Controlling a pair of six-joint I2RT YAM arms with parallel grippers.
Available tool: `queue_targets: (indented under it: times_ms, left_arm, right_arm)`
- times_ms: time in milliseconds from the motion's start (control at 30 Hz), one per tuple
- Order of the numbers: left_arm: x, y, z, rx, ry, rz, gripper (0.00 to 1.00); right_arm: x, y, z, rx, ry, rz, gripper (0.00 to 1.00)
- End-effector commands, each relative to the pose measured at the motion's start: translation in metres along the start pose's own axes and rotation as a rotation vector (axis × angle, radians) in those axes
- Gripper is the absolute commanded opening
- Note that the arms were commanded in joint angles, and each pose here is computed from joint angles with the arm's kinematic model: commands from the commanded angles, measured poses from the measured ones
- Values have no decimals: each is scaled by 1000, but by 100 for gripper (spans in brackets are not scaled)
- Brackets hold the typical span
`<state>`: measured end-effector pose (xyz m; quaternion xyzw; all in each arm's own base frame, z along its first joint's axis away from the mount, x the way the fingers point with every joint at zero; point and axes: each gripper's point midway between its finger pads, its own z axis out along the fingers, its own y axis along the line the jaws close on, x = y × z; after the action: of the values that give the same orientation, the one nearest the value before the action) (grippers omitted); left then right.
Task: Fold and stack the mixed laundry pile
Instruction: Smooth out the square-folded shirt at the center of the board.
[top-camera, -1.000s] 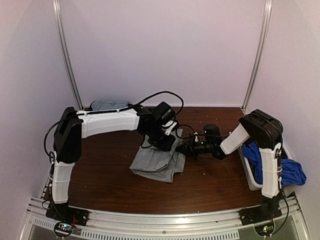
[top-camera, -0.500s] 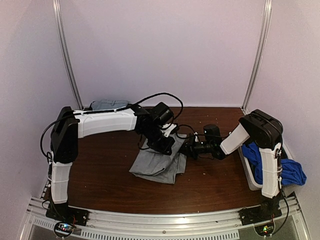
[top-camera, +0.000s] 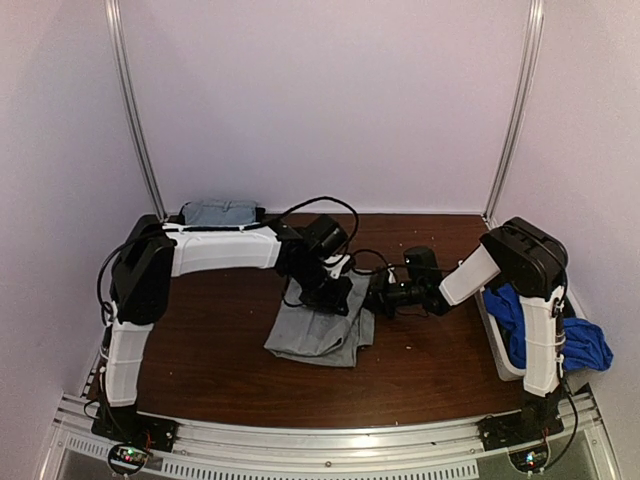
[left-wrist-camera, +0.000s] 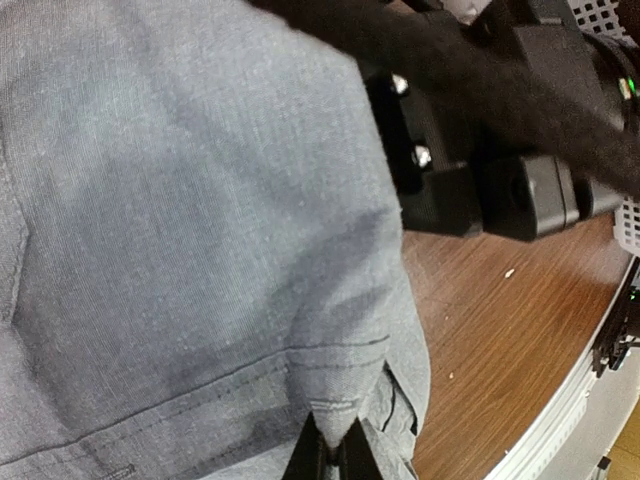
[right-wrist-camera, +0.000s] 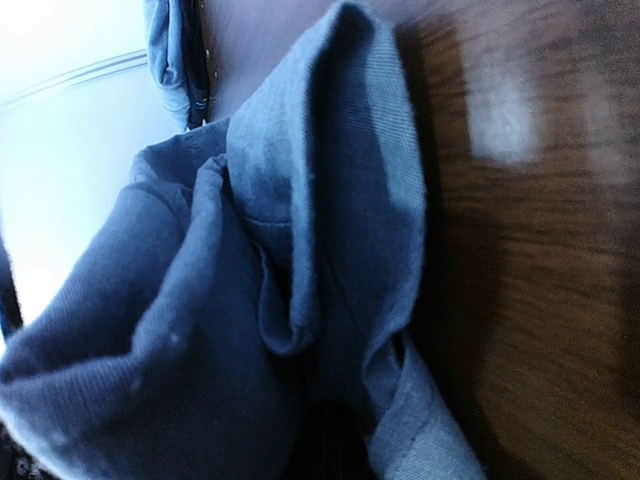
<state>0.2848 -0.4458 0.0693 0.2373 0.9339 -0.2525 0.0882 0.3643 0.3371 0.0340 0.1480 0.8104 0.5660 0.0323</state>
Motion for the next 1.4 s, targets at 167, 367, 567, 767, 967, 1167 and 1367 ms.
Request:
queue_targets:
  times_ms: [167,367,567,767,967,1167,1367]
  left_arm:
    - [-30,-12,-5,126,-79,-30,28]
    - [-44,-5,-58,213,-193,-28,65]
    - [-37,41,-97,137,-272,-105,68]
    - [-31,92,-110,22,-291,-159,94]
    - [-27,116,-113,-50,-305,-187,98]
    - [-28,115,-129,-51,-380,-183,98]
    - [-23,77,-115,220,-371,-147,98]
  right_arm:
    - [5,-20,0,96,8,40,6]
    - [-15,6,-26,178,-13,-76,20]
    - [-26,16,-67,324,-58,-158,27]
    - [-22,24,-81,284,-62,-180,39]
    - [-1,42,-58,317,43,-289,44]
    - [31,77,-31,255,154,-425,41]
    - [82,85,-13,122,311,-405,40]
